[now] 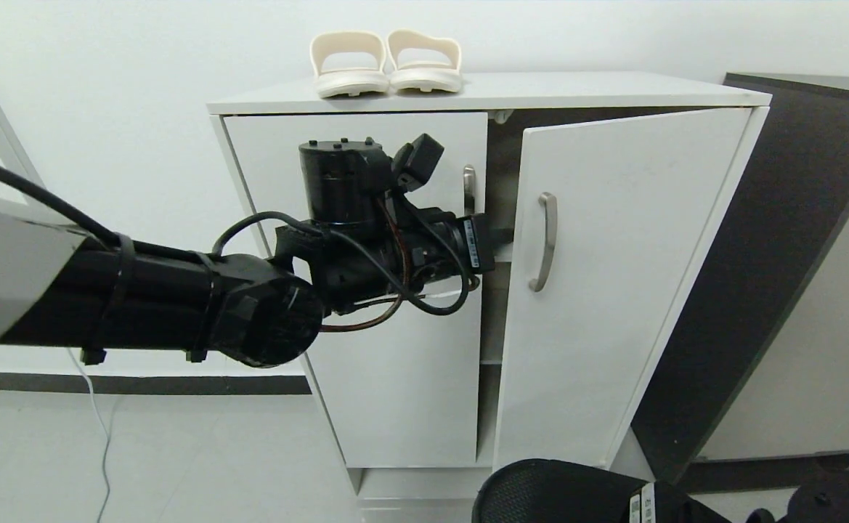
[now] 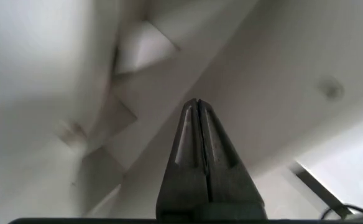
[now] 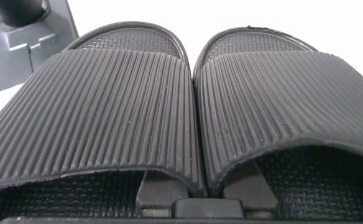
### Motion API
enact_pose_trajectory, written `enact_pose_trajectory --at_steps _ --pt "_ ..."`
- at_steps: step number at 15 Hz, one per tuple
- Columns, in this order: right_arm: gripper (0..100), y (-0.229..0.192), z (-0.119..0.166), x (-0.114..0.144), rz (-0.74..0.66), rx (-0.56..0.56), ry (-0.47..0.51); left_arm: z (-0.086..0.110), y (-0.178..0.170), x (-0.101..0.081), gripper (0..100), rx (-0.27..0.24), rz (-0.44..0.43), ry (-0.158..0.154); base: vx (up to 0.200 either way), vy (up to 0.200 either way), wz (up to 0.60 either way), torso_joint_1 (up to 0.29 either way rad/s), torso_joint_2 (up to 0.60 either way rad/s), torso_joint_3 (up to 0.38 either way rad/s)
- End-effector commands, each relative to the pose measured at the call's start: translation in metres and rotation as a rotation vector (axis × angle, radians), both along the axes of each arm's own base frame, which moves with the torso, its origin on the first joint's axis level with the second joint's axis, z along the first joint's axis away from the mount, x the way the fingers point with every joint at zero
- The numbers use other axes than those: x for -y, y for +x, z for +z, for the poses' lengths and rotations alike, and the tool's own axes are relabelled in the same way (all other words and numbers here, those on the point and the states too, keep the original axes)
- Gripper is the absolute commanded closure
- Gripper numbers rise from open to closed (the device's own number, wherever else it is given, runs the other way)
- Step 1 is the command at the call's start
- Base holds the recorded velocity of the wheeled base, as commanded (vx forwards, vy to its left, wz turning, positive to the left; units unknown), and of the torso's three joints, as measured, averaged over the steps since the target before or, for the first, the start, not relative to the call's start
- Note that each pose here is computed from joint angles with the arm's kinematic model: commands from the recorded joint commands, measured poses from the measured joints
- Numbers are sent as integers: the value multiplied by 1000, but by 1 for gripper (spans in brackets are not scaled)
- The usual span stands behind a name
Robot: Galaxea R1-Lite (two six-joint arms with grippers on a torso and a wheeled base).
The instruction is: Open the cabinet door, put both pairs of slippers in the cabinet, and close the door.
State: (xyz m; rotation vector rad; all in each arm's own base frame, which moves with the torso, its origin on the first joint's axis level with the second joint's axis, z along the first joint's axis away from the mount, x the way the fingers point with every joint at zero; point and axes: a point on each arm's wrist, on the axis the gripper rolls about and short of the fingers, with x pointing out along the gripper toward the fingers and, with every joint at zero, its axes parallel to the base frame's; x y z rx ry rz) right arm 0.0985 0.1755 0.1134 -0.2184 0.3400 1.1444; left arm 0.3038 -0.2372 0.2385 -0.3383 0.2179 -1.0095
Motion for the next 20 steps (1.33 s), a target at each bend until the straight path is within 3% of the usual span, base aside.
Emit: enact_pose_trajectory --at_steps 1,2,5,9,11,13,14,16,18,20 --pt "100 -2 -3 -2 15 -9 -13 -6 -21 14 100 -14 -61 16 -200 0 0 -7 -2 12" --pt "100 -5 -5 -2 26 -13 -20 -6 -42 22 100 -18 -102 25 -200 0 0 2 2 2" --pt "100 -12 -6 -2 60 -13 -24 3 -85 32 100 22 -196 -13 -200 0 0 -1 2 1" --pt "100 -12 -6 -3 55 -13 -24 3 -68 17 100 29 -130 -16 0 0 0 0 0 0" --pt "100 6 -4 -8 -15 -13 -14 10 -50 -12 100 70 5 -5 0 0 0 0 0 0" --pt "100 35 -1 -11 -171 4 -5 17 -50 -43 100 115 154 17 0 0 0 0 0 0" --pt "100 54 6 -19 -309 -12 46 15 -65 -75 100 117 264 37 0 0 0 0 0 0" --pt "100 80 12 -30 -525 -3 98 15 -112 -128 100 130 421 36 0 0 0 0 0 0" --pt "100 98 14 -35 -655 40 102 11 -150 -164 100 152 561 25 0 0 0 0 0 0" --pt "100 112 19 -40 -785 78 126 -3 -200 -200 100 129 782 64 0 0 0 0 0 0"
